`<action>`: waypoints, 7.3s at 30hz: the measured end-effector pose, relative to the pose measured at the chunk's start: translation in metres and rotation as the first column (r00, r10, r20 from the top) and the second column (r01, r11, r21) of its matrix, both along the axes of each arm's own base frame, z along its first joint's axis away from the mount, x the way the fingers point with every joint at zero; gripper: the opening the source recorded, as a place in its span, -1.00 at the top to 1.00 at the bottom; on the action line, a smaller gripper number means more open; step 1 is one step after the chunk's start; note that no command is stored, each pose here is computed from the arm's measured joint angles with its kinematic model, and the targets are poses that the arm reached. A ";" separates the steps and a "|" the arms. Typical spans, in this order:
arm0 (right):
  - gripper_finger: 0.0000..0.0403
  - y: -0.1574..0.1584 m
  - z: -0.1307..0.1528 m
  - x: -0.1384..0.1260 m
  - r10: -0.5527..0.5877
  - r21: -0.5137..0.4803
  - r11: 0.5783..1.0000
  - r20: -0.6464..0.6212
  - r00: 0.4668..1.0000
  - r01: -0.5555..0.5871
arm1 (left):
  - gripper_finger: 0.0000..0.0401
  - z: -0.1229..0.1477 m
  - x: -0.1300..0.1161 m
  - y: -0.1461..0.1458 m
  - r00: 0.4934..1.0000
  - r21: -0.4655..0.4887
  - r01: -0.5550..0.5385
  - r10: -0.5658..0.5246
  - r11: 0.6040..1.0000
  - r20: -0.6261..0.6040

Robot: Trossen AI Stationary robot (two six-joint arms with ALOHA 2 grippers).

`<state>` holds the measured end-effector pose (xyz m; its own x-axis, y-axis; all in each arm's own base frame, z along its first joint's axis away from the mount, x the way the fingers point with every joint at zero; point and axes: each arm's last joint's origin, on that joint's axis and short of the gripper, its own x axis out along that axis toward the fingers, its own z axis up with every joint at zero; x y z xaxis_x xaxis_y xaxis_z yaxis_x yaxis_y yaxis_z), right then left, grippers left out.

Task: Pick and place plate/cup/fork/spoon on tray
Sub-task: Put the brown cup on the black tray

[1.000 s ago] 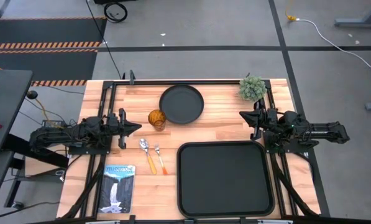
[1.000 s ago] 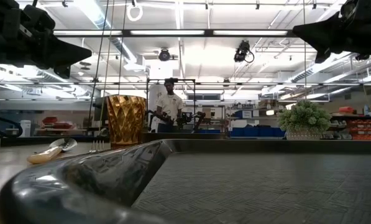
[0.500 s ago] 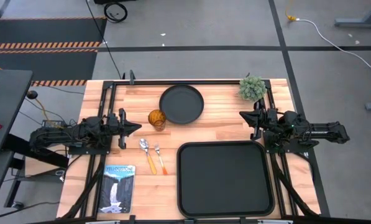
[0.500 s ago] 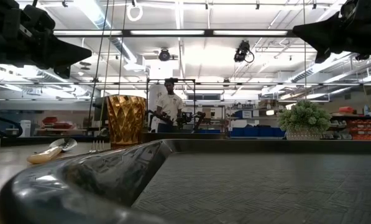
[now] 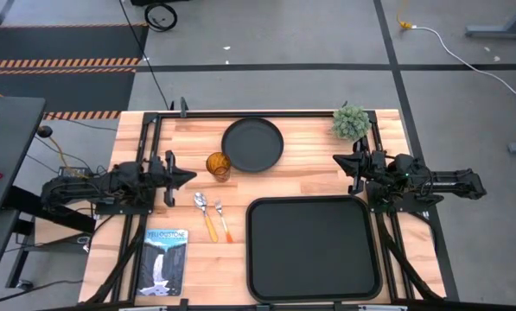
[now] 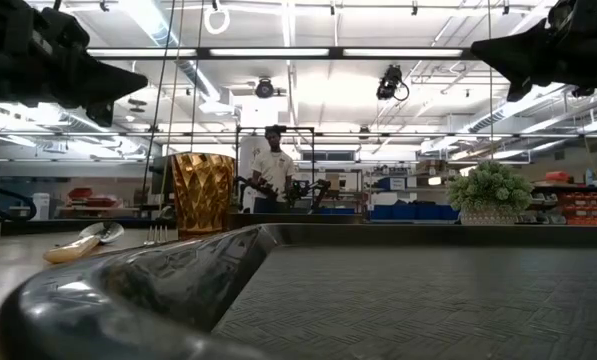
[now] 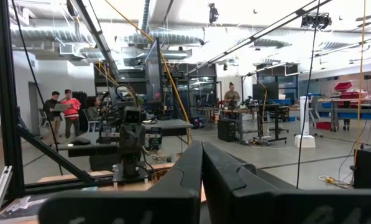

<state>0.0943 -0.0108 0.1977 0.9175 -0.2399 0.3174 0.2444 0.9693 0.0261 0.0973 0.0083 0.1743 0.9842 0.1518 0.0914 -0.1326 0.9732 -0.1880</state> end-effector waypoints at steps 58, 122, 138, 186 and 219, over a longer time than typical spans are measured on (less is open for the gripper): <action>0.93 -0.028 0.019 0.063 -0.101 0.322 0.941 -0.019 0.995 0.102 | 0.95 0.029 0.001 -0.001 0.977 0.634 -0.157 0.024 0.757 0.213; 0.94 -0.086 0.043 0.255 0.067 0.134 0.991 -0.572 0.818 0.012 | 0.52 0.027 0.055 0.039 0.686 -0.267 -0.532 0.224 0.804 -0.693; 0.94 -0.080 0.042 0.256 0.079 0.126 0.992 -0.584 0.808 -0.006 | 0.52 -0.003 0.087 0.055 0.601 -0.144 -0.533 0.253 0.834 -0.758; 0.65 -0.035 0.086 0.305 0.123 0.210 0.976 -0.745 0.655 0.056 | 0.52 -0.014 0.122 0.039 0.724 -0.204 -0.298 0.081 0.933 -0.685; 0.00 -0.060 0.064 0.352 0.165 0.210 0.968 -0.947 0.274 0.141 | 0.52 -0.013 0.125 0.033 0.743 -0.220 -0.223 0.019 0.950 -0.669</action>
<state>0.4463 -0.0712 0.2621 0.5198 -0.1412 -0.8426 0.2289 0.9732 -0.0219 0.2219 0.0408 0.1614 0.7549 0.1918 -0.6271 -0.4343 0.8627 -0.2590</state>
